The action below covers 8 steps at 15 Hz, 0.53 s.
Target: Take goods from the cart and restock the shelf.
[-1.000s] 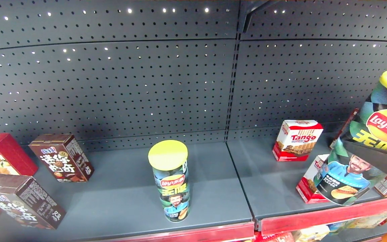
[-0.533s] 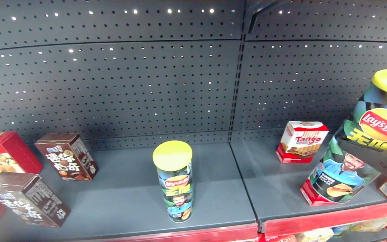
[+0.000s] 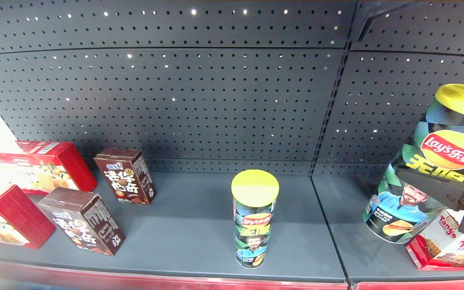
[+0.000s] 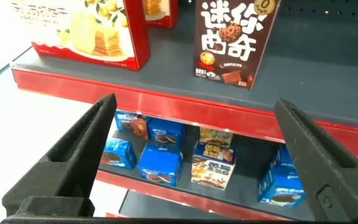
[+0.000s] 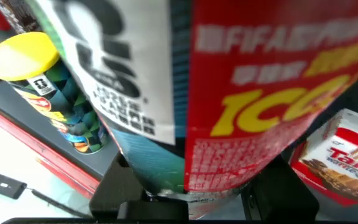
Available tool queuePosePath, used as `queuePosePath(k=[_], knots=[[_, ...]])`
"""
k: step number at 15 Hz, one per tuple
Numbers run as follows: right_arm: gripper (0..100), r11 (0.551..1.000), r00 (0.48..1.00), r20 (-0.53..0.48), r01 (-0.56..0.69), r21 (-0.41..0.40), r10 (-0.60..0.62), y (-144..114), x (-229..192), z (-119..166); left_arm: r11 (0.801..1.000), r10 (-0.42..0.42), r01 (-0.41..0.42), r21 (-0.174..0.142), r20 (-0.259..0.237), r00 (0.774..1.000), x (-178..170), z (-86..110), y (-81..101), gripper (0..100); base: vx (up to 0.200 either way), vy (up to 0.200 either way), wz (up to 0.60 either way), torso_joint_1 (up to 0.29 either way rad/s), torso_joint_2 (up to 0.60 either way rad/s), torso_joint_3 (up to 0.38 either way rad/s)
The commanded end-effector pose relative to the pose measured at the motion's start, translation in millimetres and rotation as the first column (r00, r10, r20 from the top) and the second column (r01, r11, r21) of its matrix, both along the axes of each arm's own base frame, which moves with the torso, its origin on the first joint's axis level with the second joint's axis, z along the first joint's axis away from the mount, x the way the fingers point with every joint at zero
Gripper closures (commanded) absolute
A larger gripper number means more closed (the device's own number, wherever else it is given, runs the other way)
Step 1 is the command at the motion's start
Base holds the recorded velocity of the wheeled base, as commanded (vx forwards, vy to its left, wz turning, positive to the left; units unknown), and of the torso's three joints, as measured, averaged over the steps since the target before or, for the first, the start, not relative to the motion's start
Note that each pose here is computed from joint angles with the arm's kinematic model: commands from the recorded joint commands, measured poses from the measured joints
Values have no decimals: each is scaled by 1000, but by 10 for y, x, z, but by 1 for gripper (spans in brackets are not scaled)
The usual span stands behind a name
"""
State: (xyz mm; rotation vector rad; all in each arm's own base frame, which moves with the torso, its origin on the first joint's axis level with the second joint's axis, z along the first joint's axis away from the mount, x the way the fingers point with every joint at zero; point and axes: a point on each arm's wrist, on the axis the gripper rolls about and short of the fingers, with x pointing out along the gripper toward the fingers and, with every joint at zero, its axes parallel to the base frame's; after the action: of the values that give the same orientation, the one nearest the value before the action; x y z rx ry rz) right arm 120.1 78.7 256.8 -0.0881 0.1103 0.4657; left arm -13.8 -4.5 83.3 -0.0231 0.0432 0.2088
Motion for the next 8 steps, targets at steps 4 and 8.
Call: queuePosePath(k=[4, 8], knots=[[100, 1000, 1000, -22, -21, -8, 20, 11, 64, -157, 1000, 0, 0, -1, -2, 1000, 2, 1, 0, 0, 0, 0, 0, 0, 0, 0], [100, 996, 996, -30, -88, 6, 89, 151, 344, -315, 1000, 1, -1, -10, -2, 1000, 2, -1, 0, 0, 0, 0, 0, 0, 0, 0]])
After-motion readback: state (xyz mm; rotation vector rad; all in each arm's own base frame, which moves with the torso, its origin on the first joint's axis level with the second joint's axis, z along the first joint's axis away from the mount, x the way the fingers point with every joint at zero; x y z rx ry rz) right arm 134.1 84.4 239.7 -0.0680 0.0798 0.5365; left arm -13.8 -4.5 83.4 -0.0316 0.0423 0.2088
